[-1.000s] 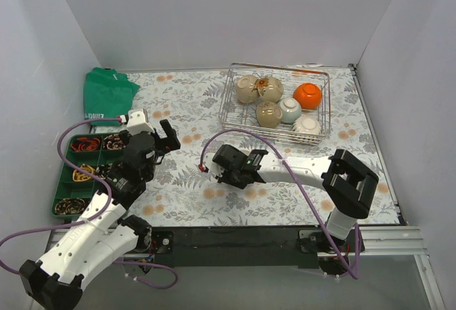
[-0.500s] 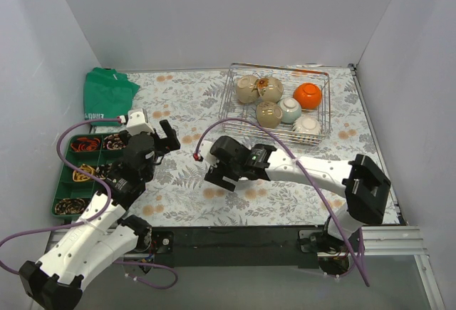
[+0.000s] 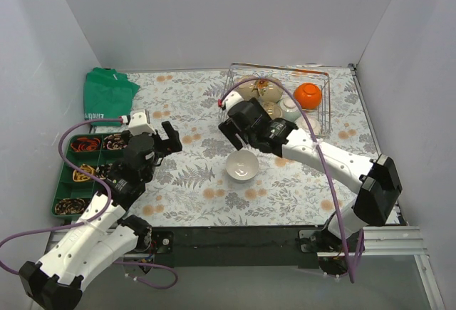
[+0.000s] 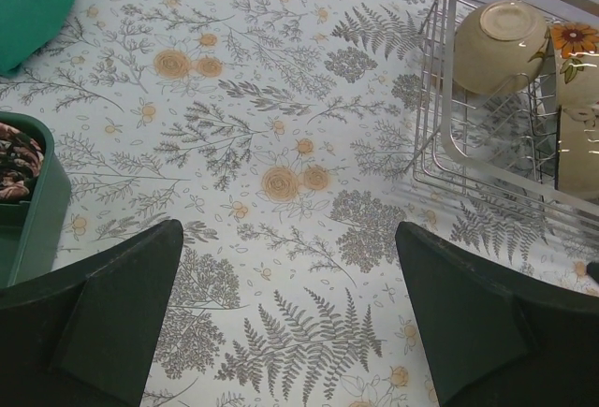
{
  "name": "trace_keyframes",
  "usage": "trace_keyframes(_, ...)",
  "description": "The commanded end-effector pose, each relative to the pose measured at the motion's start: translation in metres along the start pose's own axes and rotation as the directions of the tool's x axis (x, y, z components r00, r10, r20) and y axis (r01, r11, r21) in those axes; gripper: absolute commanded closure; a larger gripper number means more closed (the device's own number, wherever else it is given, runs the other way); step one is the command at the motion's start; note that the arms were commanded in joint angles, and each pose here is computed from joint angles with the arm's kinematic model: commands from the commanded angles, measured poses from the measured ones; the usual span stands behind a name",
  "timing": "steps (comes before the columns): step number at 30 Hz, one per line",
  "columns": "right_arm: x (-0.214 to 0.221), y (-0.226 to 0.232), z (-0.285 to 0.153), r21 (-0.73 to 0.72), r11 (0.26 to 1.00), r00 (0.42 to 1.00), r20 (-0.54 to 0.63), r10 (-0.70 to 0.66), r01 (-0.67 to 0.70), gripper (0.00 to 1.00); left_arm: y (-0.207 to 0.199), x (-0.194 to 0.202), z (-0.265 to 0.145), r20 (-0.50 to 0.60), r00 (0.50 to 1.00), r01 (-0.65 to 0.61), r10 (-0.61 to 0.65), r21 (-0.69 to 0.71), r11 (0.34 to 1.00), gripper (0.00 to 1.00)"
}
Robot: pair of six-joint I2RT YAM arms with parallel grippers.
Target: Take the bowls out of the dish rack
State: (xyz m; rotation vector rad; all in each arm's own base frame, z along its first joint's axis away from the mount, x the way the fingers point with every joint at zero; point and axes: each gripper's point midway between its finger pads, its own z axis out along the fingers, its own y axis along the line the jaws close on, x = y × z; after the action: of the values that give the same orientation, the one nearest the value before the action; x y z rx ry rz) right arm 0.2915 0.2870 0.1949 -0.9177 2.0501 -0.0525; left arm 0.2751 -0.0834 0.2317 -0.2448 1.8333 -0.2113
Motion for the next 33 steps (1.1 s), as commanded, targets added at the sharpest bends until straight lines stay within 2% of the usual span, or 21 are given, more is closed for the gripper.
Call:
trace_keyframes(1,-0.02,-0.061,0.0,0.195,0.956,0.975,0.066,0.211,-0.22,0.01,-0.002,0.006,0.0,-0.022,1.0,-0.006,0.006,0.019,1.0,0.02)
trace_keyframes(6,-0.018,-0.097,0.02,0.282,0.876,0.92,0.123,0.371,-0.391,0.01,-0.004,0.01,0.0,-0.037,0.999,-0.007,0.009,0.034,0.999,0.02)
trace_keyframes(9,-0.017,-0.108,0.033,0.314,0.849,0.906,0.139,0.401,-0.424,0.01,-0.004,0.01,-0.001,-0.037,0.999,-0.007,0.008,0.034,0.999,0.02)
trace_keyframes(15,-0.02,-0.128,0.061,0.356,0.847,0.918,0.132,0.373,-0.395,0.01,-0.008,0.012,-0.002,-0.048,0.999,0.0,0.002,0.056,0.998,0.02)
trace_keyframes(23,-0.038,-0.164,0.097,0.389,0.869,0.95,0.178,0.255,-0.306,0.03,-0.01,0.012,-0.003,-0.05,0.999,0.004,0.0,0.07,0.998,0.02)
trace_keyframes(33,-0.038,-0.191,0.143,0.395,0.872,0.957,0.16,0.244,-0.288,0.02,-0.011,0.013,-0.003,-0.055,0.998,0.002,0.002,0.075,0.997,0.02)
